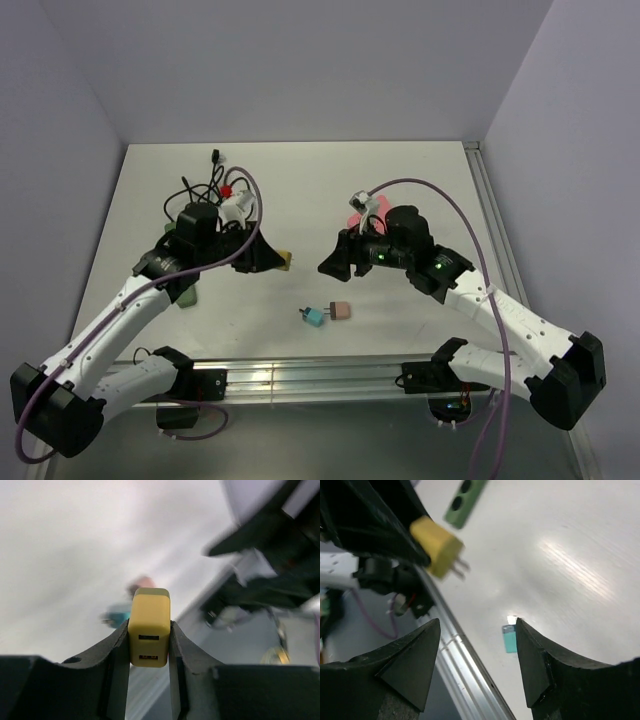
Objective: Insert the plug
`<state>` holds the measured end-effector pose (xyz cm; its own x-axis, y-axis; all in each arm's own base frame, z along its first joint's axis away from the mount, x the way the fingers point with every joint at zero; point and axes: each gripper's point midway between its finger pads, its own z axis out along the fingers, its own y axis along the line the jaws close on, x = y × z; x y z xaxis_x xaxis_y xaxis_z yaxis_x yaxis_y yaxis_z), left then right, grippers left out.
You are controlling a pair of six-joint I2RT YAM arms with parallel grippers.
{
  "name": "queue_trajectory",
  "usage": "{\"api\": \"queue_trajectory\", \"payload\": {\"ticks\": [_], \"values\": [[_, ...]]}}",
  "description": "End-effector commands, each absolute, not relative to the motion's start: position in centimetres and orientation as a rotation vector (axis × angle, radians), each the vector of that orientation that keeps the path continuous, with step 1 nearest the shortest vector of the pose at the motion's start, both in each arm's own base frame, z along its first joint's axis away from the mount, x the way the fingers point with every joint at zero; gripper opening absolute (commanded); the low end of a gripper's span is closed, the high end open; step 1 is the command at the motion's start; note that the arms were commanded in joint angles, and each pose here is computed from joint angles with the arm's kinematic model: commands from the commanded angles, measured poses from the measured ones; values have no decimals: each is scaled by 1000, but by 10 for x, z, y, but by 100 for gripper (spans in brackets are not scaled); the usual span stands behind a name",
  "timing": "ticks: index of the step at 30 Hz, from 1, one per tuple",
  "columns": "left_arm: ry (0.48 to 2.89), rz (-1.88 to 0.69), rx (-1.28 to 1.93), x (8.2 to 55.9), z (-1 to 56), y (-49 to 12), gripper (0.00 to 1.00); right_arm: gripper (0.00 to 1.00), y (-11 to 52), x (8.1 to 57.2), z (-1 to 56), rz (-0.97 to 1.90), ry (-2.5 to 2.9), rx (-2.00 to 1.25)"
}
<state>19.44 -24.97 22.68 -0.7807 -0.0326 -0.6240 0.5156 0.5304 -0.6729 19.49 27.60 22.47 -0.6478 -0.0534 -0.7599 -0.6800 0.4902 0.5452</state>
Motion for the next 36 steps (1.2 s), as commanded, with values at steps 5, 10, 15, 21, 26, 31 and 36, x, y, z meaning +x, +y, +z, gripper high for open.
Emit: {"api": "queue_trajectory", "payload": {"ticks": [5, 10, 15, 21, 26, 31, 36], "values": [[2381, -609, -76, 254, 190, -142, 0, 68, 247, 211, 219, 1006, 2080, -430], [2398, -384, -297, 275, 180, -74, 0, 66, 259, 201, 204, 1121, 2079, -443], [2372, -200, -394, 291, 184, -23, 0, 65, 260, 191, 178, 1160, 2122, -447], [2364, -31, -414, 319, 178, 22, 0, 64, 256, 183, 166, 1163, 2119, -483], [2342, -24, -406, 339, 168, 30, 0, 64, 257, 179, 168, 1196, 2092, -501], [2376, -20, -393, 354, 158, 33, 0, 64, 259, 174, 162, 1208, 2097, -513], [2373, 62, -380, 365, 154, 51, 0, 64, 260, 171, 158, 1198, 2111, -527]]}}
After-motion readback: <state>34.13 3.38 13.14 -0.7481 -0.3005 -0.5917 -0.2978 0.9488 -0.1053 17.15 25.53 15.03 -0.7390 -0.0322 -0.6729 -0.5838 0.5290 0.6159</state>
